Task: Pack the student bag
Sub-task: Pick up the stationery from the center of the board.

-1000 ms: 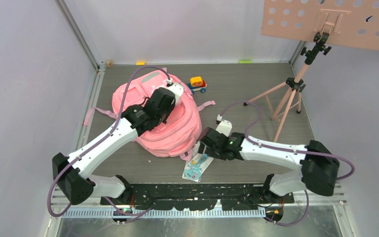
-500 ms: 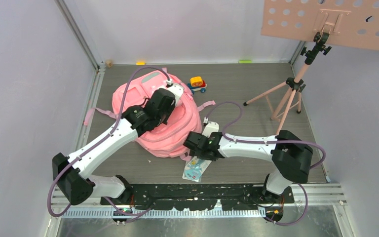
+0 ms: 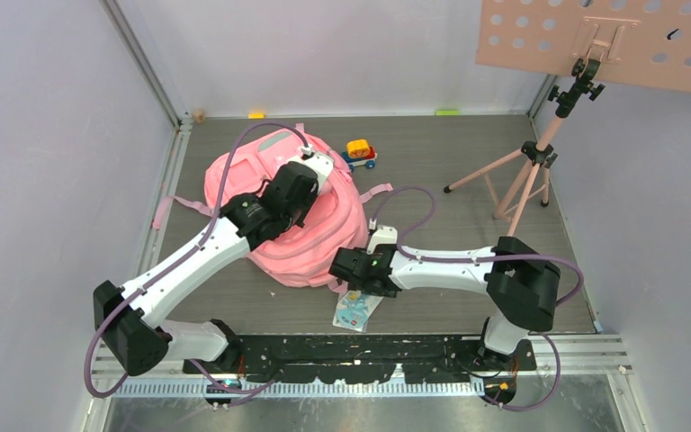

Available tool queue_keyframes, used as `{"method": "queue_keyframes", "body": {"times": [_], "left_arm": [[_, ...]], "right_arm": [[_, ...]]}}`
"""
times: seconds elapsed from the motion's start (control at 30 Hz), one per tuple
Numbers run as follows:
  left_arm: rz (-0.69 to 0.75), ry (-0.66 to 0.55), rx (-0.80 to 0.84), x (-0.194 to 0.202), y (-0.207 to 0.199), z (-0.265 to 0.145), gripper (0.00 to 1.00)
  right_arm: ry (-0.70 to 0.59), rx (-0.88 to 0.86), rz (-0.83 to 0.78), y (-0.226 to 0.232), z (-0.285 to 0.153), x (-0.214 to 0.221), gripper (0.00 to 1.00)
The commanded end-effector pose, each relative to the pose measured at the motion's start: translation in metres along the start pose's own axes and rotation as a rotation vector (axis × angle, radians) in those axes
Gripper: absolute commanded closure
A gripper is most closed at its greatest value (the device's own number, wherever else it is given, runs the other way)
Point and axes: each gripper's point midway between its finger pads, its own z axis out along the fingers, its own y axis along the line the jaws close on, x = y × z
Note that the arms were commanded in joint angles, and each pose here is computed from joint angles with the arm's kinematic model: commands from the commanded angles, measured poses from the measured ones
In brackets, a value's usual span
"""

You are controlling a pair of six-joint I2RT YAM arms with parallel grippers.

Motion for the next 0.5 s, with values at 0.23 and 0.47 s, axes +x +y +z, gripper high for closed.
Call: {"method": "queue_keyframes", "body": {"times": [0.23,0.47], "left_arm": [[-0.089,-0.18,0.028,-0.044,0.002,-0.022,1.0],[-0.088,-0.188,0.015,-0.044,0.005,-0.024,1.0]], "right_arm": [[-0.017,-0.006,0.011,0.014,0.015,-0.002,0.4],[-0.012,-0.041,0.027,0.013,0.023,-0.012,0.64]]}}
